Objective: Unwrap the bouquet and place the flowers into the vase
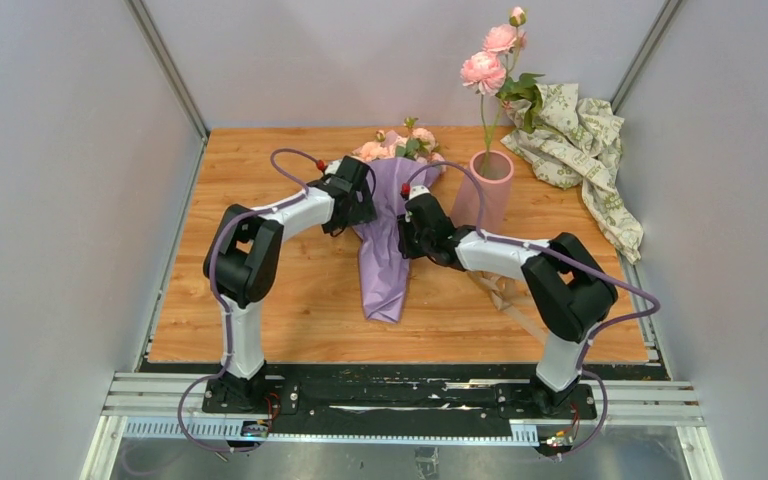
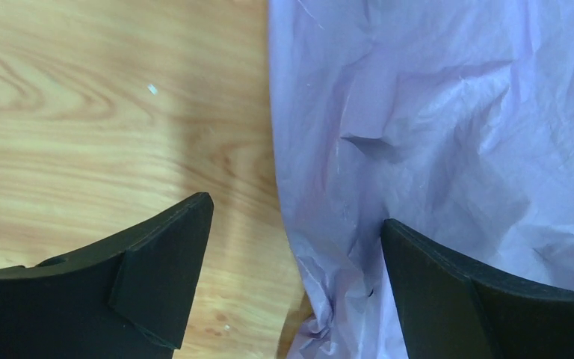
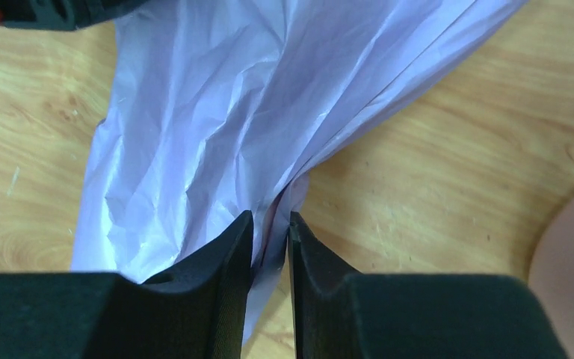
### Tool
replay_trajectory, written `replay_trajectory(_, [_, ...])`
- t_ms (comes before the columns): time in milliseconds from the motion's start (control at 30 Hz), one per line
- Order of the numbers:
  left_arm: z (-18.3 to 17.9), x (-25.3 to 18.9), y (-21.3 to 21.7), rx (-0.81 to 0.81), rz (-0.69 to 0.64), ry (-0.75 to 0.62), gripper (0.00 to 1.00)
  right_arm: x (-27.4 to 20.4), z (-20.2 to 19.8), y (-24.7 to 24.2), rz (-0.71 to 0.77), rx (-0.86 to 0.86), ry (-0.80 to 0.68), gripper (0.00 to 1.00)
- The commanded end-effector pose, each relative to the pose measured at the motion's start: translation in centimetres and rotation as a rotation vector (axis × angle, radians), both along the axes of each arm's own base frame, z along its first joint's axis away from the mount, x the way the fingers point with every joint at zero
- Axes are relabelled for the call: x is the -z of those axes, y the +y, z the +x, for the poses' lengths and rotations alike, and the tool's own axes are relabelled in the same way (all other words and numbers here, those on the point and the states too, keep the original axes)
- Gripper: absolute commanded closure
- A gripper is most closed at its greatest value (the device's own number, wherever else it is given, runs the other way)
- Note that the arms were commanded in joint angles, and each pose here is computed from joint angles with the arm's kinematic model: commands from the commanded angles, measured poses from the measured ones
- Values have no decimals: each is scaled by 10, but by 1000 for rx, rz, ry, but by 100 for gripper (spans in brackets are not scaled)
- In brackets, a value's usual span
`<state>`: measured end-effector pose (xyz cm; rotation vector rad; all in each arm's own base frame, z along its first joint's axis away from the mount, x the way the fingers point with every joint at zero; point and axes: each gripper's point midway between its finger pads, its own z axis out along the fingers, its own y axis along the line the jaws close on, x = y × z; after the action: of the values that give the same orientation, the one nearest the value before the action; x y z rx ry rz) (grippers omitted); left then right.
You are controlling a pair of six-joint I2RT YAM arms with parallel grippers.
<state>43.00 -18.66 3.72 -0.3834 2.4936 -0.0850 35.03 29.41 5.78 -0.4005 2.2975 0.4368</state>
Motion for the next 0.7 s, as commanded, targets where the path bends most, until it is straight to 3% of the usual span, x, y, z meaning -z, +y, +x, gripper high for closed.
replay_trajectory(0, [11, -25, 20, 4, 69, -28, 5, -10, 10, 15, -4, -35, -21, 73])
replay_trajectory(100, [4, -48, 21, 18, 50, -55, 5, -32, 7, 17, 31, -46, -58, 71])
replay_trajectory(300, [-25, -85, 16, 47, 31, -113, 5, -74, -7, 3, 68, -54, -134, 52])
replay_trajectory(500, [-61, -102, -5, 80, 59, -178, 6, -90, -27, 5, 86, -93, -155, 50])
replay_trajectory(667, [-106, -90, -16, 109, 191, -235, 7, -109, -47, 0, 81, -101, -201, 51])
